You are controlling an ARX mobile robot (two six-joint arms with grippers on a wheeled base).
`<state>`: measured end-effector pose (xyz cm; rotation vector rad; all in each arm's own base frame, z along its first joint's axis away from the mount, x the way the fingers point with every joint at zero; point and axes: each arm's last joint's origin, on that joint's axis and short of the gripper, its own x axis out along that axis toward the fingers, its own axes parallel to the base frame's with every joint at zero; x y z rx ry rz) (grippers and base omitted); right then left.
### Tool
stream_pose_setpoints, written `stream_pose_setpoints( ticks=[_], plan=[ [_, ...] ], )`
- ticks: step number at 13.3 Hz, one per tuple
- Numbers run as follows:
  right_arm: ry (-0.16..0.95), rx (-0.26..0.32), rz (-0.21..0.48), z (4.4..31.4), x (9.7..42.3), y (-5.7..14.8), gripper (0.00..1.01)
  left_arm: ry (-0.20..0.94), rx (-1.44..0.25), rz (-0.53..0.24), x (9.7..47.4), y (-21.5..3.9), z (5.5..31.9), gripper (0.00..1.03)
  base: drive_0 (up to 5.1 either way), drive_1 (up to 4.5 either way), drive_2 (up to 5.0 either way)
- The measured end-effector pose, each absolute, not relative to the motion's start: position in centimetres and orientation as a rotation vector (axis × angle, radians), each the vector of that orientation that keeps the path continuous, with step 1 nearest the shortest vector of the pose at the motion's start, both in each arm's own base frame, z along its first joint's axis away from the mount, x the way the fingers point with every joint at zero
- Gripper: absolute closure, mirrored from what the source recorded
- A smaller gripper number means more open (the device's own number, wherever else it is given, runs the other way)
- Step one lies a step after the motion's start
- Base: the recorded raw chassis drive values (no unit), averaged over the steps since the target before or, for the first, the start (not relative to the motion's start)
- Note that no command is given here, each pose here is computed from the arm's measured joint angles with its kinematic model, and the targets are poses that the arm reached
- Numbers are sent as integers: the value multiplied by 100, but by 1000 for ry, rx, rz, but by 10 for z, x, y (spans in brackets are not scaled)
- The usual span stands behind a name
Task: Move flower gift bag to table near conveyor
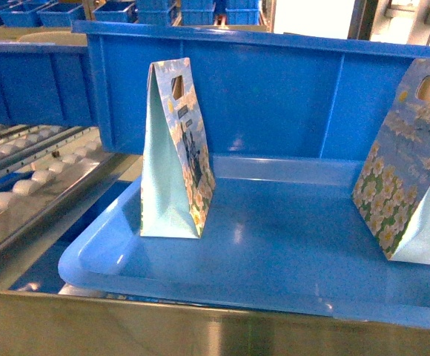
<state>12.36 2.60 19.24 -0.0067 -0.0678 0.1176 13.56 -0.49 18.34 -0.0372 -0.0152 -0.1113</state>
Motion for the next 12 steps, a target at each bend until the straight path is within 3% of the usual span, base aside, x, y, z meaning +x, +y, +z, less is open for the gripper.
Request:
stream_pose_setpoints(
  ticks=[4, 8, 12],
  plan=[
    [-91, 1, 134, 212, 138, 35, 3, -63, -51, -140, 160, -12, 210, 5, 0, 0, 0],
    [-20, -10, 195, 227, 166, 57, 3, 17, -75, -204, 200, -36, 229, 5, 0, 0, 0],
    [-15, -11, 174, 231, 166, 60, 3, 20, -74, -203, 207, -46, 239, 5, 0, 0, 0]
  ],
)
